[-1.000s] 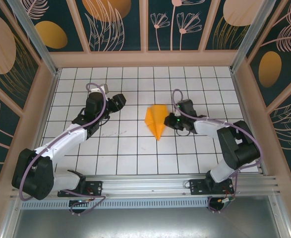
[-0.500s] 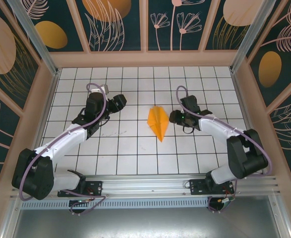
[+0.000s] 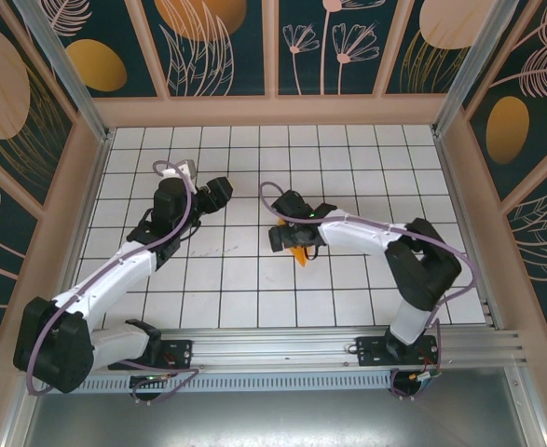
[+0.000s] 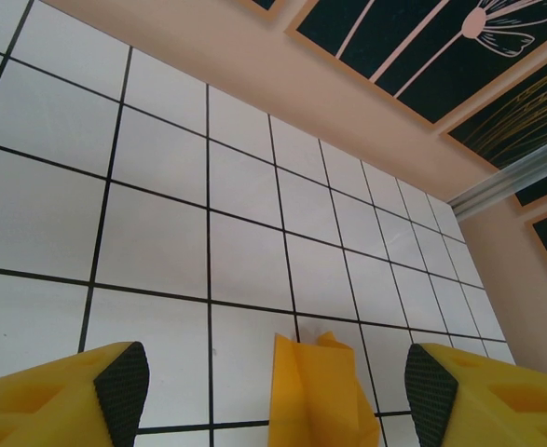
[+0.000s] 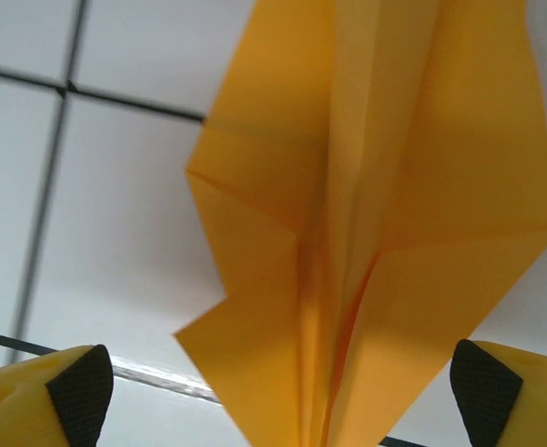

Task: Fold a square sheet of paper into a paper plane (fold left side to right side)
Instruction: Pick up the paper plane at the center of the table.

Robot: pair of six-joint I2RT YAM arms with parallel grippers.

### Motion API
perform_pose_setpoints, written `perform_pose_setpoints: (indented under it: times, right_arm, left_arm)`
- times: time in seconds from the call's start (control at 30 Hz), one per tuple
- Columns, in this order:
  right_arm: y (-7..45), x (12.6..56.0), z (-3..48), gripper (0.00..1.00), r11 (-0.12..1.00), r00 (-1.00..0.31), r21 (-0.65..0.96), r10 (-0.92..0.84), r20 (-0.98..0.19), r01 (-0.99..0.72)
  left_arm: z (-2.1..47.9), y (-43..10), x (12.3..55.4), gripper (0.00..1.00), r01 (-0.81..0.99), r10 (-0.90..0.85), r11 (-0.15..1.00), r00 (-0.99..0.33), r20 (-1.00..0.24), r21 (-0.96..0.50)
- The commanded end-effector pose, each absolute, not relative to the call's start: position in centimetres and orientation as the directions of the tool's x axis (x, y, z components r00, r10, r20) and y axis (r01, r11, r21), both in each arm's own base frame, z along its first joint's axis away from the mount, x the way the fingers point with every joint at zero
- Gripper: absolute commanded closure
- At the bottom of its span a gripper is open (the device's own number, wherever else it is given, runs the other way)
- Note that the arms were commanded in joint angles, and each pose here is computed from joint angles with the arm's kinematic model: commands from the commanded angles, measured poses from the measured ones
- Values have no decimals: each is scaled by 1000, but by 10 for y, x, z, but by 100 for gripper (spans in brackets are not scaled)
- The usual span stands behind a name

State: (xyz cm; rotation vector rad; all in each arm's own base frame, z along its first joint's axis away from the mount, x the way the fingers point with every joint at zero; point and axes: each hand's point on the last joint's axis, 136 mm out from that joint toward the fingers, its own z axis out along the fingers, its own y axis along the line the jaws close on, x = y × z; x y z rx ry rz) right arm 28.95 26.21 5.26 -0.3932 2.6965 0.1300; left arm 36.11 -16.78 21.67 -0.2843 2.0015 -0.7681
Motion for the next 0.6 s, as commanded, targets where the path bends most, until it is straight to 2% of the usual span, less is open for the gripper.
perform_pose_setpoints:
  times: [0.0,0.2,0.57]
  right_arm:
    - [257,291,53,4,949,-864,-71,-311,-396,-309]
    - [258,293,44,16,942,-864,-92,-333,-378,-323]
    - [241,304,54,48,967,-881,-22,-242,-407,-256]
  left_arm:
    - [211,-160,358,24,89,-474,797,-520,-710,-598]
    - [211,-160,358,24,88,-474,797,-522,-709,-598]
    - [209,-161,359,24,85,-471,798,-528,-706,-596]
